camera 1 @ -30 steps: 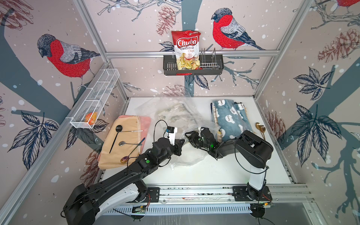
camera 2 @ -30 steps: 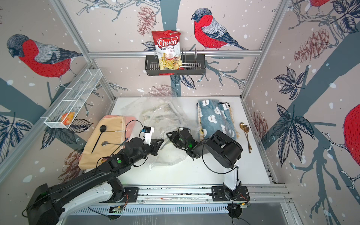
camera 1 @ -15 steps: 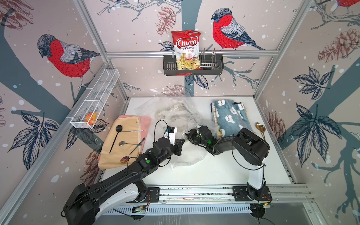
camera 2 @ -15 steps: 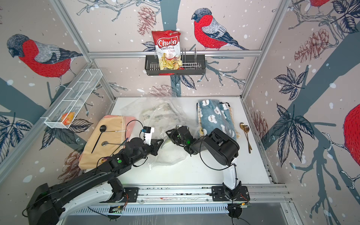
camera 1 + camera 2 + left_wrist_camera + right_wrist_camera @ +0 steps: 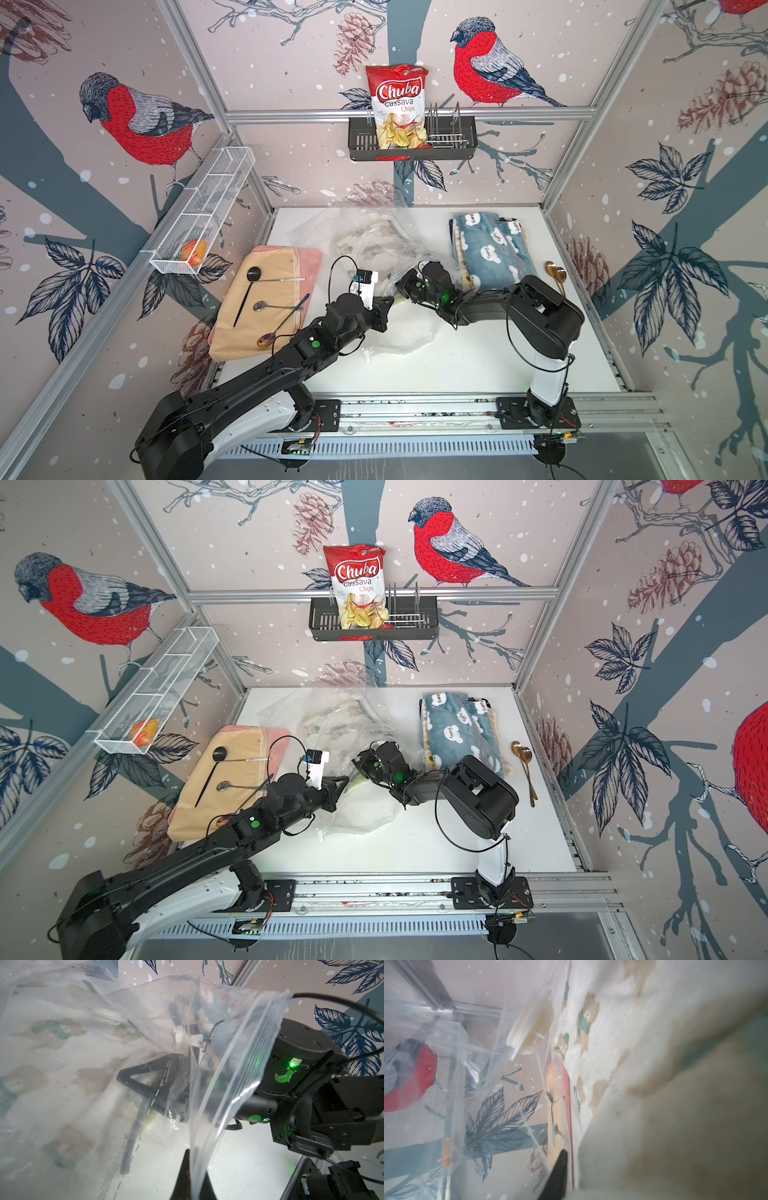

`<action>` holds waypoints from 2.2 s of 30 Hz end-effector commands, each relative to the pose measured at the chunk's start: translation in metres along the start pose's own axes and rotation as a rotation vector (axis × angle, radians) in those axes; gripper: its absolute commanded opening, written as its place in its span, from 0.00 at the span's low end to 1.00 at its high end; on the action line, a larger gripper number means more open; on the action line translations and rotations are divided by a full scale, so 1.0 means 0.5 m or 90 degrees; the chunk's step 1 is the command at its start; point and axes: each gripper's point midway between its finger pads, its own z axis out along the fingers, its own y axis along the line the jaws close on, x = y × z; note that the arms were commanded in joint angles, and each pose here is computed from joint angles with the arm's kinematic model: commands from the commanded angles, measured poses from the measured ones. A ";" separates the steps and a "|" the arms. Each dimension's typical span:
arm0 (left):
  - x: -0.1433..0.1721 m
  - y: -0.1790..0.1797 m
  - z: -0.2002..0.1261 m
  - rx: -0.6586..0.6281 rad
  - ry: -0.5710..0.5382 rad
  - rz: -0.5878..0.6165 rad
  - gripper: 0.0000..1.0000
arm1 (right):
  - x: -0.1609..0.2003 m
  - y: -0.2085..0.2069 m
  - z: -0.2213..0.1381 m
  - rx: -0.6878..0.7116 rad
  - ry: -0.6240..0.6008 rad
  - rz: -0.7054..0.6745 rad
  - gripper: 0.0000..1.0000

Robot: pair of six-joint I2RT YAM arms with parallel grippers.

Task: Take the blanket out of the vacuum bag
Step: Take out the blanket from the vacuum bag.

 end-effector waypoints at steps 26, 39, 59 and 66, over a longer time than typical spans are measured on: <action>-0.005 -0.010 0.002 0.020 -0.012 0.000 0.00 | -0.009 -0.038 0.003 0.014 -0.025 0.024 0.45; -0.009 -0.010 -0.004 0.019 -0.017 0.000 0.00 | -0.039 0.041 0.019 -0.002 -0.030 -0.027 0.20; -0.007 -0.011 -0.001 0.022 -0.015 -0.001 0.00 | -0.044 -0.044 0.044 0.062 -0.040 -0.018 0.54; -0.009 -0.012 -0.002 0.022 -0.017 -0.001 0.00 | -0.051 -0.009 0.058 0.047 -0.031 -0.039 0.07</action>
